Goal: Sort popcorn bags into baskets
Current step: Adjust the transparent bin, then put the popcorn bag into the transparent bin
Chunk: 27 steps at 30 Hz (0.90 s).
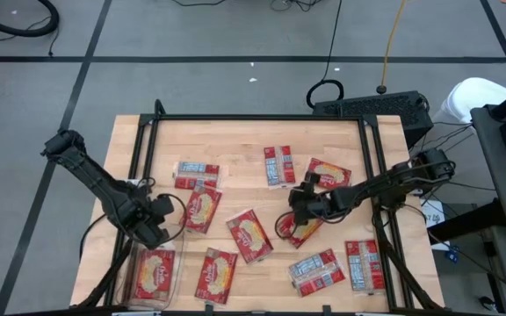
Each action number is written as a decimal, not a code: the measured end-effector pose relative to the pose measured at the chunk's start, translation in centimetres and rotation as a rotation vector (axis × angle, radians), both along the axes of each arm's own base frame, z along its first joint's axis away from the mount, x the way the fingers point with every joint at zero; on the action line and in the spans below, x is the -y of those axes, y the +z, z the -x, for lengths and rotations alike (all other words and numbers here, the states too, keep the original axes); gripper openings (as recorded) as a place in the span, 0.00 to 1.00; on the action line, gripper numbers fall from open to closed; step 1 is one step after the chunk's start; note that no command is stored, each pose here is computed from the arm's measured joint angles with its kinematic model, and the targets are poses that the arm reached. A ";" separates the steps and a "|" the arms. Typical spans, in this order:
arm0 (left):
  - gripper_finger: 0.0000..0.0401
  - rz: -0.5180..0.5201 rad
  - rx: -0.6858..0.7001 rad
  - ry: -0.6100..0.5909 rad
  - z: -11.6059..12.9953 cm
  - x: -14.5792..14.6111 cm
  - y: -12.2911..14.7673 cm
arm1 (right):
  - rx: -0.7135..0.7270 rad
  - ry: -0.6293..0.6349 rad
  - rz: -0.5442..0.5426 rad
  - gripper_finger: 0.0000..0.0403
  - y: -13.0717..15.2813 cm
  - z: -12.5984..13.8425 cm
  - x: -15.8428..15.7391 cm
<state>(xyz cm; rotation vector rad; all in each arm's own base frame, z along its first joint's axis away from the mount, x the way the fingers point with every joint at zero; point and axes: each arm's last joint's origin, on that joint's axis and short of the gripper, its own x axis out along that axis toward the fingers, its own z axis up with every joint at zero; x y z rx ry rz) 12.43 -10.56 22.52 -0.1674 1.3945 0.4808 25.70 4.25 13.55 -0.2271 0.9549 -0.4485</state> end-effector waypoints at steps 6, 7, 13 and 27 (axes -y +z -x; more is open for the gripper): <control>0.06 0.063 -0.052 0.021 0.4 0.4 0.0 | 0.050 0.005 0.006 0.40 -0.5 0.0 0.6; 0.06 0.074 -0.061 0.026 0.4 0.4 -0.1 | 0.053 0.010 0.009 0.40 -0.5 -0.1 0.7; 0.06 0.111 -0.078 0.028 0.7 0.7 0.1 | 0.068 0.011 0.020 0.40 -0.3 -0.4 1.2; 0.06 -0.001 0.243 -0.074 -0.7 1.6 4.3 | 0.152 0.052 -0.056 0.42 -0.2 -0.9 1.1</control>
